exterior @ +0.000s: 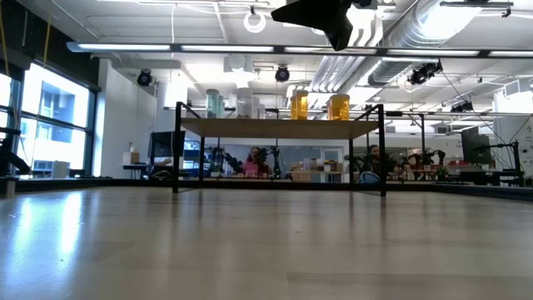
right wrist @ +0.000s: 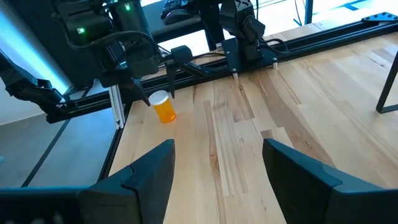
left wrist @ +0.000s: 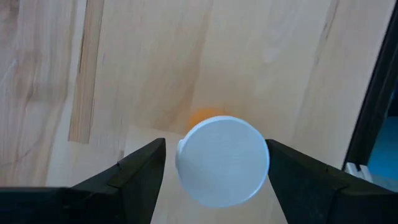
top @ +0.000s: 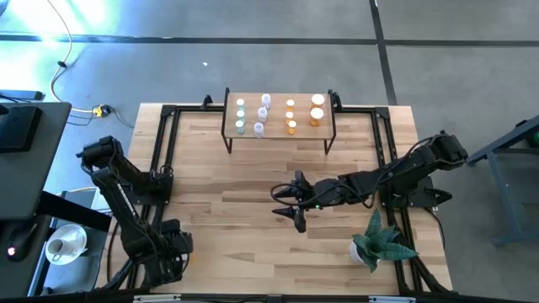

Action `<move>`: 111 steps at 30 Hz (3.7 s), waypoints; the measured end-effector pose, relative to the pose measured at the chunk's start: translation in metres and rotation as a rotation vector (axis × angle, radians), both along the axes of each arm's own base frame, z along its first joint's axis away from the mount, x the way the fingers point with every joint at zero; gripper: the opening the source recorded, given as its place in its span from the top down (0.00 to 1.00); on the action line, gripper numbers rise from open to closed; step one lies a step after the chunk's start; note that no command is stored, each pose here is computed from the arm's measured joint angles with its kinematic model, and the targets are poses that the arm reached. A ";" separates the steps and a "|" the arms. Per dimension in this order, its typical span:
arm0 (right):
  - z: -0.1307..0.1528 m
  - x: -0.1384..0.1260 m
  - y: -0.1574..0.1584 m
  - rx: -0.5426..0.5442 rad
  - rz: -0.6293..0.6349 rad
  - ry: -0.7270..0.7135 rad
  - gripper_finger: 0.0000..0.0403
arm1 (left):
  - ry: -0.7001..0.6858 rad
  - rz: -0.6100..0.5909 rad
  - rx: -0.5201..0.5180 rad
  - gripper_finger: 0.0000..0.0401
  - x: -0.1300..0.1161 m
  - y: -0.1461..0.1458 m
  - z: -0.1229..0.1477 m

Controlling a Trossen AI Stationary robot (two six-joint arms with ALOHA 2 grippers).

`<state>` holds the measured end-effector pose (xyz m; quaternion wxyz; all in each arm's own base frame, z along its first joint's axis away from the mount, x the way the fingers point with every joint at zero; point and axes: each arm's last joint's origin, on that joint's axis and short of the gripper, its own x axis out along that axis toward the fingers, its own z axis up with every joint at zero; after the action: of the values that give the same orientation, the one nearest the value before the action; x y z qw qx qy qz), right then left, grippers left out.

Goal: Pick and place medicine bottles onto shelf by color
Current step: Put the large orange pill bottle on the shelf aligned with the other large orange pill bottles

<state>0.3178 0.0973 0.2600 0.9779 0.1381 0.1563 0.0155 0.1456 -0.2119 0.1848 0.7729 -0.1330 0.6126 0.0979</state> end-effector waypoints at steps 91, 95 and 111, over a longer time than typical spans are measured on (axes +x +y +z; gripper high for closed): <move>0.019 0.006 0.020 -0.046 0.240 0.107 0.26 | -0.521 -0.408 0.252 0.51 0.178 0.137 0.089; 0.007 0.012 0.022 -0.046 0.269 0.141 0.26 | -0.558 -0.401 0.262 0.51 0.180 0.137 0.092; -0.002 0.017 0.021 -0.104 0.179 0.158 0.26 | -0.569 -0.378 0.256 0.51 0.181 0.138 0.093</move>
<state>0.3348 0.1179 0.2583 0.9630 0.0736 0.2453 0.0838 0.3267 -0.0742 0.2777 0.9273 0.0584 0.3695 -0.0116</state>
